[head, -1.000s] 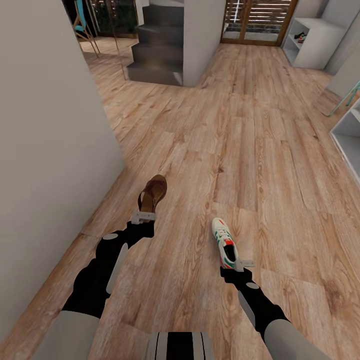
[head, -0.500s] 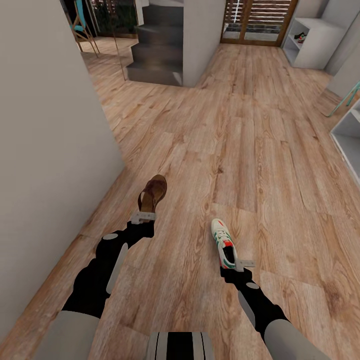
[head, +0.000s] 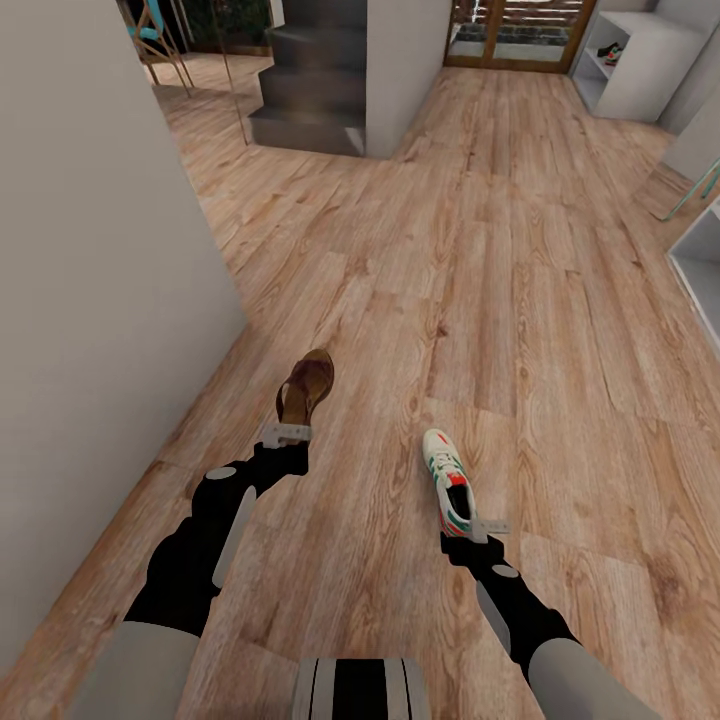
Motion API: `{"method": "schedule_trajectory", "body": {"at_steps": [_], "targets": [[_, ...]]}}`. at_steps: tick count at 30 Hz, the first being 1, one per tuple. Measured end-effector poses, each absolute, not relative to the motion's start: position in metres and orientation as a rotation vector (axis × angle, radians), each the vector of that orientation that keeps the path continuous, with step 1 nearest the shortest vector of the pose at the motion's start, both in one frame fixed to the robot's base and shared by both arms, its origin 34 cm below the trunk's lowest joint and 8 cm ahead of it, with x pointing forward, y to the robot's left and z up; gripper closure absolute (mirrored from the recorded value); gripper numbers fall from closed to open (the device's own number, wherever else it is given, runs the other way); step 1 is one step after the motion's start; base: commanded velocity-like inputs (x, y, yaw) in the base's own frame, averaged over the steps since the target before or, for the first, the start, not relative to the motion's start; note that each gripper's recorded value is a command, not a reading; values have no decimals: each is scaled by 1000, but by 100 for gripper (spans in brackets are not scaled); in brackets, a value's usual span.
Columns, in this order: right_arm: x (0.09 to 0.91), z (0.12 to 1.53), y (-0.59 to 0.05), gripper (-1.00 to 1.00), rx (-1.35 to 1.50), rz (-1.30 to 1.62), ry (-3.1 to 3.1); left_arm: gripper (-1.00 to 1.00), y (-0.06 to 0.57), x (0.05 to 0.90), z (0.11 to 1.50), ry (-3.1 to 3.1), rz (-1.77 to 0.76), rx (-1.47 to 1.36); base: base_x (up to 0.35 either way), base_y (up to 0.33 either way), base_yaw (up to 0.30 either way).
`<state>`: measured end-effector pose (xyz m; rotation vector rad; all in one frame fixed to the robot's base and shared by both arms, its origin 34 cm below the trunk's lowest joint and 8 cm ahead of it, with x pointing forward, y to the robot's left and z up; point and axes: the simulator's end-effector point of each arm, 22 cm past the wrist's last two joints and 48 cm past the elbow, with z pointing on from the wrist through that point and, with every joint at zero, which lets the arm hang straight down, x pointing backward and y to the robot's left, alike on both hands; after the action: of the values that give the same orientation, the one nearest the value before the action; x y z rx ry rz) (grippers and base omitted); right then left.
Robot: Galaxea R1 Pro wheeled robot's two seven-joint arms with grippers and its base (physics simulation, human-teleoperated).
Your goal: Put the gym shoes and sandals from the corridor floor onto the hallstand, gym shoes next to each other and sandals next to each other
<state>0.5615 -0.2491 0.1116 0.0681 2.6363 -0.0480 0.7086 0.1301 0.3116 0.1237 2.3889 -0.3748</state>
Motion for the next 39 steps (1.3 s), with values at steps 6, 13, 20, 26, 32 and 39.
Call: {"method": "schedule_trajectory", "body": {"at_steps": [6, 13, 20, 26, 32, 39], "targets": [[561, 111, -249, -100, 68, -48, 2637, 100, 130, 708, 311, 2389, -375, 123, 28, -1, 0], [561, 111, -249, -100, 68, -48, 2637, 100, 129, 709, 312, 2389, -375, 123, 159, -50, 0], [561, 111, -249, -100, 68, -48, 2637, 100, 129, 709, 311, 2389, -375, 122, 10, -3, 0], [561, 111, -249, -100, 68, -49, 2637, 100, 129, 708, 311, 2389, -375, 123, 0, 0, 0], [561, 111, -249, -100, 68, -48, 2637, 100, 129, 709, 311, 2389, -375, 122, 0, 0, 0], [560, 110, -249, -100, 68, -49, 2639, 100, 129, 708, 310, 2391, -376, 122, 0, 0, 0]]}}
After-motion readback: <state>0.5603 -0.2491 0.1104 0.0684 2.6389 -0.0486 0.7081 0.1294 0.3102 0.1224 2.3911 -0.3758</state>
